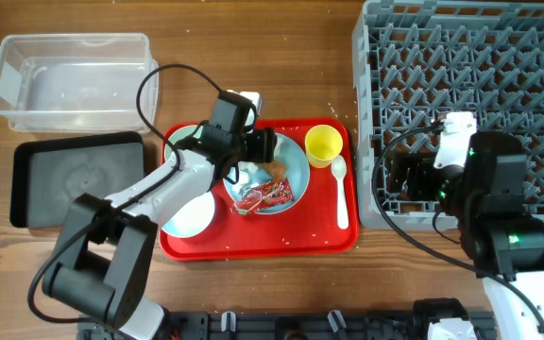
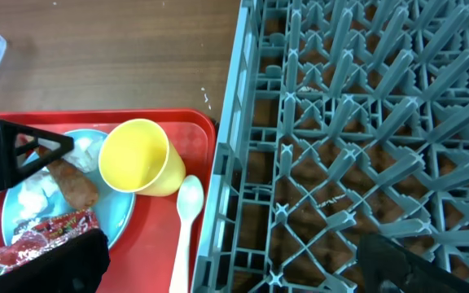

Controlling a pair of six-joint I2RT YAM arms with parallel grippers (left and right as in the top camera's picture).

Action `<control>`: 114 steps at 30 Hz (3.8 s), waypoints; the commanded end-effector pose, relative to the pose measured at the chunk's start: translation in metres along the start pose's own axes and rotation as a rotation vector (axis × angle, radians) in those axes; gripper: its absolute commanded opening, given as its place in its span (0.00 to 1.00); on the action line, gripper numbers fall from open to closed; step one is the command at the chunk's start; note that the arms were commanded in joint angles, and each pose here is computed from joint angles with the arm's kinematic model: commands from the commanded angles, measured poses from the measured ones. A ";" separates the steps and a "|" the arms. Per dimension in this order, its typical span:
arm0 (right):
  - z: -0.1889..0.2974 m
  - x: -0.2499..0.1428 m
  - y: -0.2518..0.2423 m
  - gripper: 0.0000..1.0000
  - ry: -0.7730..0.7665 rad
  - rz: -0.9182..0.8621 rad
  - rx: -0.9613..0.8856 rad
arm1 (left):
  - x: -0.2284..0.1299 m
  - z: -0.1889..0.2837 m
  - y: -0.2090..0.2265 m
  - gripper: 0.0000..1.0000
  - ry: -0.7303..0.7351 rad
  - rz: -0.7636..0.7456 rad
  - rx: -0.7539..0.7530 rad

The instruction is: Sort waste into correct bins and load items into the dishwasher rack

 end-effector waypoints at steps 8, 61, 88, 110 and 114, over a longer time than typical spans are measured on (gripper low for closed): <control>-0.004 0.004 0.000 1.00 0.014 -0.019 0.015 | 0.002 -0.002 -0.002 0.18 -0.009 -0.005 0.006; -0.004 0.003 0.000 1.00 0.023 -0.020 0.016 | 0.042 0.124 0.049 0.67 -0.191 0.361 0.040; -0.004 -0.001 0.000 1.00 0.045 -0.024 0.018 | -0.047 0.016 0.023 0.21 0.241 0.311 0.255; -0.004 -0.001 0.000 1.00 0.045 -0.024 0.018 | 0.063 0.161 0.074 0.04 -0.454 0.400 0.355; -0.004 -0.001 0.000 1.00 0.045 -0.024 0.018 | 0.088 0.175 0.123 0.04 -0.593 0.511 0.412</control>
Point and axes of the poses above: each gripper's point midway between its finger pads, its own z axis back along the fingers, its own y axis along the line the jaws close on, x = y × z, the point moved 8 cm from there along z, back along the fingers, and after that the axes turned 9 degrees about z, right-handed, at the moved point
